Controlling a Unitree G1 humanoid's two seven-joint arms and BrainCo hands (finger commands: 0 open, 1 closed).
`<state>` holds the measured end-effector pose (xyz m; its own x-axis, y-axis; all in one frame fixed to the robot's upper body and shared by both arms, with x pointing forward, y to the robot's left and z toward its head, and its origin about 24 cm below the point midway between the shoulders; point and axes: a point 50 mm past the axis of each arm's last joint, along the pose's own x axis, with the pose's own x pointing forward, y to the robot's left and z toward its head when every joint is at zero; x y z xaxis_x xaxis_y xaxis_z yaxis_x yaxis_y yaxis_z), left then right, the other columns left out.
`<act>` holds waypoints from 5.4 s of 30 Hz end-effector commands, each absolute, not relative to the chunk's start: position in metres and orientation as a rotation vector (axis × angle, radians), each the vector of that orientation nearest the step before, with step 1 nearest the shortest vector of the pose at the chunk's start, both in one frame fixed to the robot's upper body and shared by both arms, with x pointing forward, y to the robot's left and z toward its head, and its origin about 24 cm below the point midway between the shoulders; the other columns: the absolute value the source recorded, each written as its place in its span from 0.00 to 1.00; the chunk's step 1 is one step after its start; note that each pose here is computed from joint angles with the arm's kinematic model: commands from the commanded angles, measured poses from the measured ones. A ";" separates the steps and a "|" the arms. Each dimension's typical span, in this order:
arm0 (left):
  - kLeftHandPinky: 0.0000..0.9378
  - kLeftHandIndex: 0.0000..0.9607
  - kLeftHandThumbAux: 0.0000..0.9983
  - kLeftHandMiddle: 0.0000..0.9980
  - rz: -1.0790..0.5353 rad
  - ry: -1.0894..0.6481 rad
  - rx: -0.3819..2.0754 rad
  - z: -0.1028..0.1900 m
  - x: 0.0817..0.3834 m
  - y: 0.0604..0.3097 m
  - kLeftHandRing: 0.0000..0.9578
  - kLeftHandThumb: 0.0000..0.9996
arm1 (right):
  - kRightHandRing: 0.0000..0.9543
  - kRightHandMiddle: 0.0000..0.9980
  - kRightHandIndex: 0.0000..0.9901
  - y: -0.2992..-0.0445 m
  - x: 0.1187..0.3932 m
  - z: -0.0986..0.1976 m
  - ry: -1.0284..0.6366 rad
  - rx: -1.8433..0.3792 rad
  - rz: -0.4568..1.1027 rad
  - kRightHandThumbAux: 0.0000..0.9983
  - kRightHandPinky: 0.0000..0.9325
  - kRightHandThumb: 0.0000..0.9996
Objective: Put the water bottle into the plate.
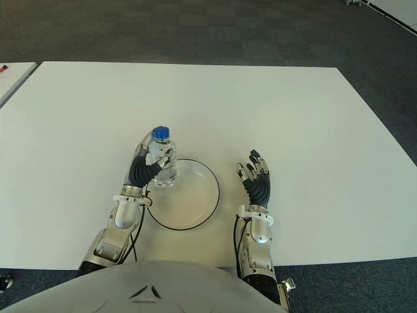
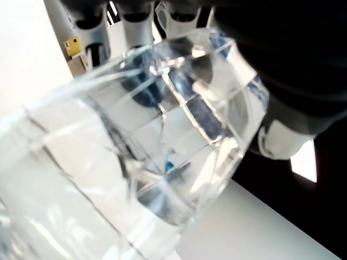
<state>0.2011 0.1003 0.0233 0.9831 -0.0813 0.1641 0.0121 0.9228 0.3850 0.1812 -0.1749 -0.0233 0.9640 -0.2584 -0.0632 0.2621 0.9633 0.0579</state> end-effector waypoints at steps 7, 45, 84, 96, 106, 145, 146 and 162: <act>0.48 0.27 0.63 0.43 -0.075 -0.165 0.386 0.018 0.203 0.096 0.52 1.00 | 0.12 0.13 0.20 -0.167 0.171 -0.038 0.155 0.097 -0.279 0.78 0.18 0.55; 0.52 0.26 0.63 0.41 -0.126 -0.184 0.383 0.011 0.196 0.088 0.53 1.00 | 0.13 0.14 0.21 -0.165 0.172 -0.038 0.138 0.092 -0.271 0.79 0.18 0.54; 0.51 0.24 0.63 0.41 -0.133 -0.176 0.393 0.008 0.190 0.086 0.53 1.00 | 0.13 0.14 0.21 -0.164 0.173 -0.039 0.138 0.084 -0.275 0.79 0.18 0.53; 0.51 0.25 0.63 0.41 -0.126 -0.172 0.403 0.007 0.190 0.087 0.53 1.00 | 0.13 0.14 0.21 -0.164 0.173 -0.039 0.139 0.093 -0.276 0.79 0.18 0.54; 0.51 0.26 0.63 0.41 -0.126 -0.173 0.404 0.006 0.190 0.088 0.53 1.00 | 0.13 0.15 0.22 -0.163 0.173 -0.039 0.133 0.094 -0.279 0.79 0.18 0.55; 0.40 0.14 0.48 0.28 -0.128 -0.181 0.435 0.001 0.192 0.092 0.33 0.68 | 0.13 0.14 0.21 -0.165 0.174 -0.040 0.140 0.097 -0.277 0.77 0.19 0.54; 0.40 0.14 0.48 0.28 -0.127 -0.182 0.436 0.001 0.192 0.092 0.33 0.68 | 0.13 0.14 0.21 -0.165 0.174 -0.041 0.140 0.097 -0.277 0.77 0.19 0.54; 0.38 0.10 0.47 0.24 -0.121 -0.192 0.430 0.000 0.192 0.092 0.29 0.72 | 0.13 0.14 0.21 -0.166 0.174 -0.041 0.143 0.094 -0.280 0.79 0.17 0.54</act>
<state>0.1928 0.0896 0.0061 0.9701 -0.1595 0.1830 0.0734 0.9113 0.4052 0.1827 -0.1716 -0.0243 0.9627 -0.2659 -0.0494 0.2687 0.9611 0.0632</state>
